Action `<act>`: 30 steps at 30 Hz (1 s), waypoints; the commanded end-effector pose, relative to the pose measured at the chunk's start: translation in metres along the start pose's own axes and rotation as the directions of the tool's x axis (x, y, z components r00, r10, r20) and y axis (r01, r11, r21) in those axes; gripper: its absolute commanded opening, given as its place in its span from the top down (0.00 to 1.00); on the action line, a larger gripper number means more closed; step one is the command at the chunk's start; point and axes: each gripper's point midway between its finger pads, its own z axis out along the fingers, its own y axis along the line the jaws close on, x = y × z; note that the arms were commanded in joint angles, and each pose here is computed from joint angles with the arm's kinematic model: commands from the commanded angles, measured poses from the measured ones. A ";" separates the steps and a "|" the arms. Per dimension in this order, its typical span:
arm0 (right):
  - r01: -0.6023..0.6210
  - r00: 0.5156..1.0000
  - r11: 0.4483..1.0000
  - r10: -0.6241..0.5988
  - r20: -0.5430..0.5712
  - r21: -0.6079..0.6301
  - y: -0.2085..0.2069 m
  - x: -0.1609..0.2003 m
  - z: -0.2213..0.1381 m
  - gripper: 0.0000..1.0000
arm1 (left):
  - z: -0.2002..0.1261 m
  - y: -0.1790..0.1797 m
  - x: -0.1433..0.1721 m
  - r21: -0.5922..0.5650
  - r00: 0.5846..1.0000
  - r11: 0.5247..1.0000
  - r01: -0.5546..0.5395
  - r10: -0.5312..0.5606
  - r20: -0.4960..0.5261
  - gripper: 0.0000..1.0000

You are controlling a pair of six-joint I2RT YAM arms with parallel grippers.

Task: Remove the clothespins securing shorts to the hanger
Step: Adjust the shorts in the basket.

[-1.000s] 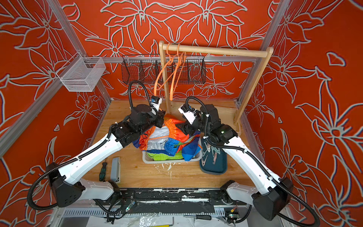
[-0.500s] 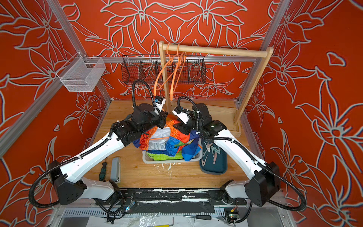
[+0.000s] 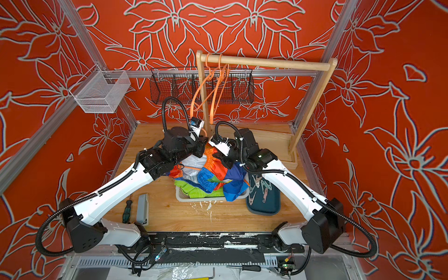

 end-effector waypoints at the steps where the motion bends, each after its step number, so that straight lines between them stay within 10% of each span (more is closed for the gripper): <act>1: 0.018 1.000 0.999 -0.018 0.017 0.031 -0.007 -0.003 0.000 1.00 | -0.021 0.003 -0.029 -0.005 0.997 1.000 0.013 -0.012 0.081 0.39; 6: 0.016 1.000 0.999 -0.016 0.019 0.035 -0.008 -0.002 0.000 1.00 | -0.032 0.016 -0.037 -0.024 0.996 0.999 0.035 -0.033 0.085 0.17; 20: -0.049 0.995 0.999 0.048 0.084 0.010 -0.014 -0.010 -0.012 1.00 | -0.130 0.137 0.000 -0.264 0.972 0.938 0.224 -0.194 0.135 0.15; 30: -0.105 0.966 0.992 0.120 0.230 -0.076 -0.026 -0.025 -0.029 1.00 | -0.106 0.169 0.058 -0.158 0.910 0.896 0.415 -0.412 0.056 0.16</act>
